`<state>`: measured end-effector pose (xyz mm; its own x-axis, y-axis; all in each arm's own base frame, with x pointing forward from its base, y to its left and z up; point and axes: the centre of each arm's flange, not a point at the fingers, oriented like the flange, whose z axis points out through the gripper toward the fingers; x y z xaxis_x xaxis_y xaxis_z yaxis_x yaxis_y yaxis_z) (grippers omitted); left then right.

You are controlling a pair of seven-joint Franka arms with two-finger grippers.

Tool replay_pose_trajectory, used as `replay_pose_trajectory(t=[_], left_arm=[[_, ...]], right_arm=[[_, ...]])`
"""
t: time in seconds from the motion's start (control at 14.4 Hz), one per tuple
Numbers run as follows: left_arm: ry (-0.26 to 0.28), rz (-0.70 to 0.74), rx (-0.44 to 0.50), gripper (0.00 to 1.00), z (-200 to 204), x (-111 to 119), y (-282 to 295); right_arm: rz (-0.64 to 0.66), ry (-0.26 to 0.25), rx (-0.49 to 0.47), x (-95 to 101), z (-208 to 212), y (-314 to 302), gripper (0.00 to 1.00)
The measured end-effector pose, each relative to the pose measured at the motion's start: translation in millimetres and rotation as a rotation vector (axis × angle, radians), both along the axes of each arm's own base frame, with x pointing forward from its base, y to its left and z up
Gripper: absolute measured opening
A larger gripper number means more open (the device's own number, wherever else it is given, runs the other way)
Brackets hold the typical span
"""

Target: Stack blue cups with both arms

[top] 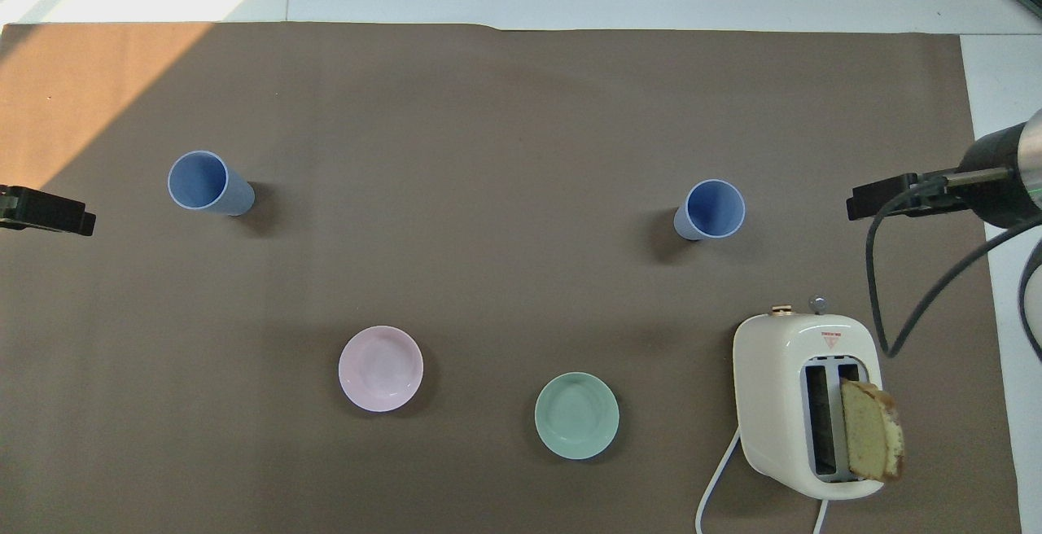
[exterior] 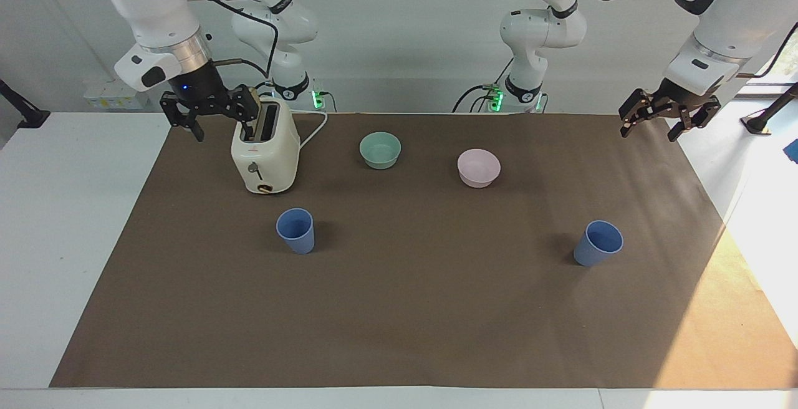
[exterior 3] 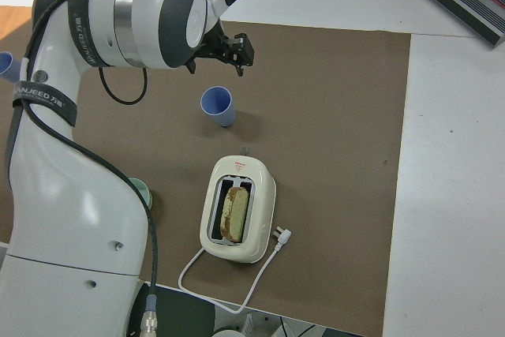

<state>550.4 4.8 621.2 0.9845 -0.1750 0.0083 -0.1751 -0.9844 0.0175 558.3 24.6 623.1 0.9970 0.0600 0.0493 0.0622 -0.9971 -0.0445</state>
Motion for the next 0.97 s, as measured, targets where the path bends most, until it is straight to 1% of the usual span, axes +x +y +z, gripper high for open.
replay_pose_trajectory(t=[0.97], left_arm=[[-0.004, -0.007, -0.001, 1.0, 0.3, 0.5, -3.9]], right_arm=[[0.0, 0.0, 0.0, 0.0, 0.0, 0.0, 1.0]])
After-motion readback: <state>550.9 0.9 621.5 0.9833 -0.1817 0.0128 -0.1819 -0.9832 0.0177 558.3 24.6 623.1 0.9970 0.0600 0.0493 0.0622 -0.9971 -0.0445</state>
